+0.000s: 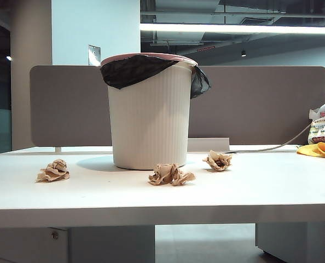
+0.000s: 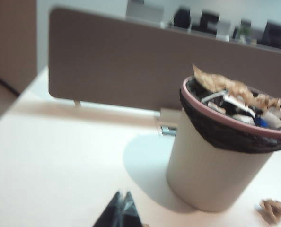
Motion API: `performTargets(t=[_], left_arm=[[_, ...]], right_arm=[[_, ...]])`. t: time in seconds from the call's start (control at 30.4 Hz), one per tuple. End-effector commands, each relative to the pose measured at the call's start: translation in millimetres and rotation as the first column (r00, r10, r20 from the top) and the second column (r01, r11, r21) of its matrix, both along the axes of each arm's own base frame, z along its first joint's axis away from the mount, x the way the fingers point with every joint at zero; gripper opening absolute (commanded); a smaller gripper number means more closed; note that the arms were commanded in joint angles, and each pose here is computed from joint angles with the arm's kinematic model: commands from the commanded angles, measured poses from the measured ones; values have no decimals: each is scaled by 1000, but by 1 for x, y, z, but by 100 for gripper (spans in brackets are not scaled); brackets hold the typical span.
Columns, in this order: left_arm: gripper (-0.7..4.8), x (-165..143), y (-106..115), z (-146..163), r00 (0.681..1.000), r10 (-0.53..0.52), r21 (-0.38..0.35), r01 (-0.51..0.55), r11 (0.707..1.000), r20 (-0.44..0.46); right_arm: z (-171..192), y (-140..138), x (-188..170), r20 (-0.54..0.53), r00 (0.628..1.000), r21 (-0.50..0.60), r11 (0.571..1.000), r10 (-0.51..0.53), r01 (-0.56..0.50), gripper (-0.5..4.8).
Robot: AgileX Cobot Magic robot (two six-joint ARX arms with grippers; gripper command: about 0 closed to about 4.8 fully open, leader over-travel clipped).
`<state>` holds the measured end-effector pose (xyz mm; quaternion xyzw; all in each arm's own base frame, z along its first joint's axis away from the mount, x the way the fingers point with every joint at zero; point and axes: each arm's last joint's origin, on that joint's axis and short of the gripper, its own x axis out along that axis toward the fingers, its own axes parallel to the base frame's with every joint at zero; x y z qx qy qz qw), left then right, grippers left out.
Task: Pick up all the trash on the table and put it in the trash can.
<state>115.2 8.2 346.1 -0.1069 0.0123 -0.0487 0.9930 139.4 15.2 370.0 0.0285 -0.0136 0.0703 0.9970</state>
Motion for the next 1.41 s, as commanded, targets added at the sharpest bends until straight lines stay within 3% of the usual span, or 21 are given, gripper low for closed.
performTargets(t=[0.03, 0.1, 0.23, 0.39, 0.53, 0.66, 0.79, 0.95, 1.22, 1.41], left_arm=[[-5, 13, -2, 16, 999, -40, -1, 40, 999, 13], [-5, 26, -4, 22, 999, -51, -8, 51, 999, -5], [-5, 47, -23, 37, 985, -171, -7, 171, 985, -28], [-5, 57, -60, 46, 942, -334, 46, 336, 941, -38], [-5, 62, -85, 48, 893, -447, 108, 450, 887, -52], [-5, 73, -106, 48, 857, -508, 110, 516, 850, -88], [-6, 90, -116, 40, 851, -506, 105, 521, 847, -138], [-6, 108, -125, 23, 837, -499, 84, 527, 846, -226], [-6, 117, -129, 6, 802, -495, 68, 544, 836, -335], [-6, 116, -131, 6, 773, -536, 45, 582, 812, -339]], right_arm=[[12, 5, 17, -18, 996, 2, 996, 85, -85, -1], [17, 10, 31, -40, 992, 1, 992, 123, -123, -1], [18, 24, 61, -101, 981, -8, 985, 168, -170, -1], [4, 36, 103, -188, 964, -8, 981, 189, -194, 3], [-14, 45, 134, -258, 944, -4, 976, 208, -216, 131], [-25, 56, 161, -300, 921, 1, 966, 248, -260, 232], [-38, 74, 189, -325, 904, -41, 950, 280, -309, 311], [-68, 90, 215, -405, 868, -64, 938, 288, -341, 471], [-136, 102, 246, -559, 774, -32, 925, 296, -378, 479], [-169, 107, 262, -577, 766, -35, 928, 284, -371, 479]])
